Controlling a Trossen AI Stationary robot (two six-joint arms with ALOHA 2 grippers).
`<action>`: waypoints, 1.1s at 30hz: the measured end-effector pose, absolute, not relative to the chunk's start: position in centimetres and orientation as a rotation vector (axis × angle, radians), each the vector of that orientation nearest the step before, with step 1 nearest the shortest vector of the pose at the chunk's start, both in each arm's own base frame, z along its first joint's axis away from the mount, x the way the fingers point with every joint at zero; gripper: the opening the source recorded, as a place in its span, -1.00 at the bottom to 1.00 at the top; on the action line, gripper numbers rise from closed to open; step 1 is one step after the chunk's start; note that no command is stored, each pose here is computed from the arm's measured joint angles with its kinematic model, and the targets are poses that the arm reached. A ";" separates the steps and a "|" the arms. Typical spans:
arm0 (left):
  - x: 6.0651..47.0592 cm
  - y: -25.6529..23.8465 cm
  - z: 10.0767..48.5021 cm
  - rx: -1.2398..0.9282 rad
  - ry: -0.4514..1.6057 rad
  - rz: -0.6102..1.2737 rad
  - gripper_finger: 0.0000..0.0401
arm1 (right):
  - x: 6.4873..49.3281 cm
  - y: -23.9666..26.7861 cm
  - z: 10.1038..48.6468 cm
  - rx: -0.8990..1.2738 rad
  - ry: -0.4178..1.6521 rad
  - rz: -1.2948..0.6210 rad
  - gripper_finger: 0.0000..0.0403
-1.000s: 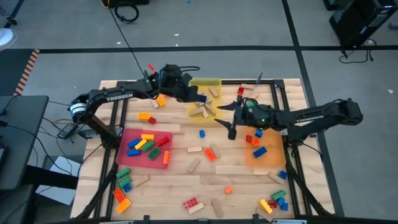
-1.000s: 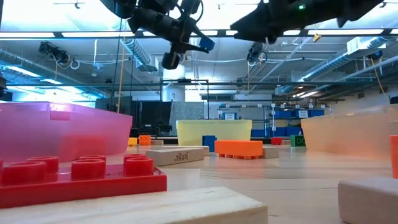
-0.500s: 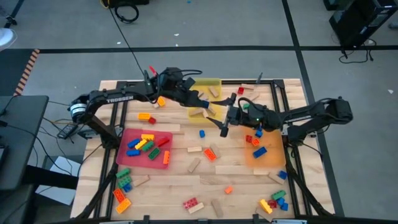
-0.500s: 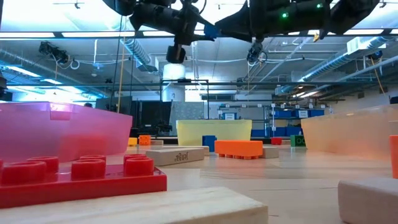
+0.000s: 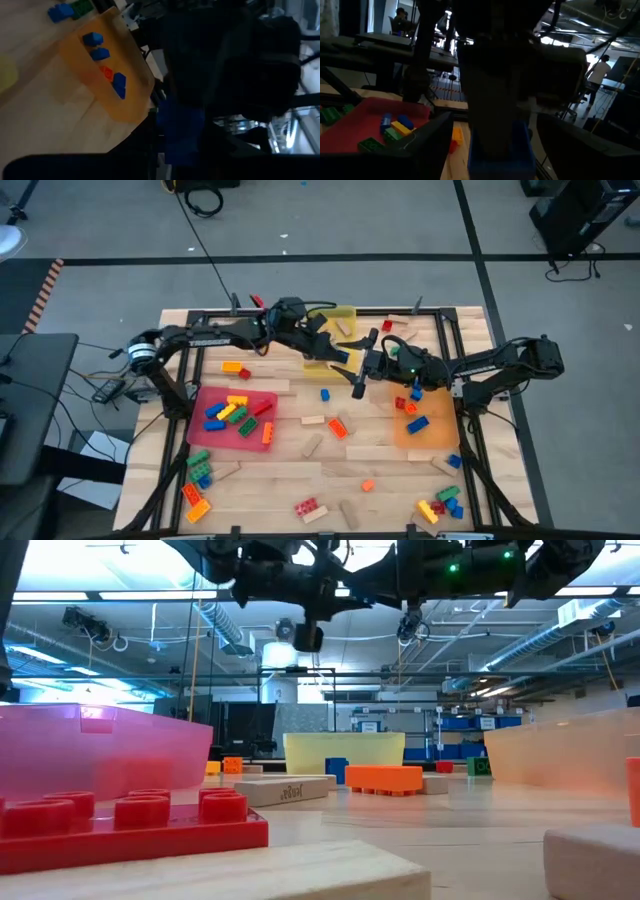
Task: Sort blocks by size
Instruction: Put the 1 stud blue game piece into the orange bin
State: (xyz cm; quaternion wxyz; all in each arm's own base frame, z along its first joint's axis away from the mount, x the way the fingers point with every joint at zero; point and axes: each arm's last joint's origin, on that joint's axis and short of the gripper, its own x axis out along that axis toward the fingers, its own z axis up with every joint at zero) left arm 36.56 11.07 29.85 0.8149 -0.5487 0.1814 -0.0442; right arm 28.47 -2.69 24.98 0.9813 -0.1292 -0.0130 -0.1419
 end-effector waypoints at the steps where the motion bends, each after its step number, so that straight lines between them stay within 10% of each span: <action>1: 36.9 11.1 29.6 -1.181 0.380 -0.105 -0.49 | 28.5 -2.7 25.0 -0.260 -0.026 -0.286 0.47; 24: 37.9 11.4 29.1 -1.214 0.328 -0.140 -0.42 | 28.4 -3.2 24.8 -0.260 -0.004 -0.313 -0.24; 33: 38.0 11.6 29.1 -1.195 0.283 -0.067 -0.38 | 28.4 -3.2 24.7 -0.260 0.003 -0.317 -0.20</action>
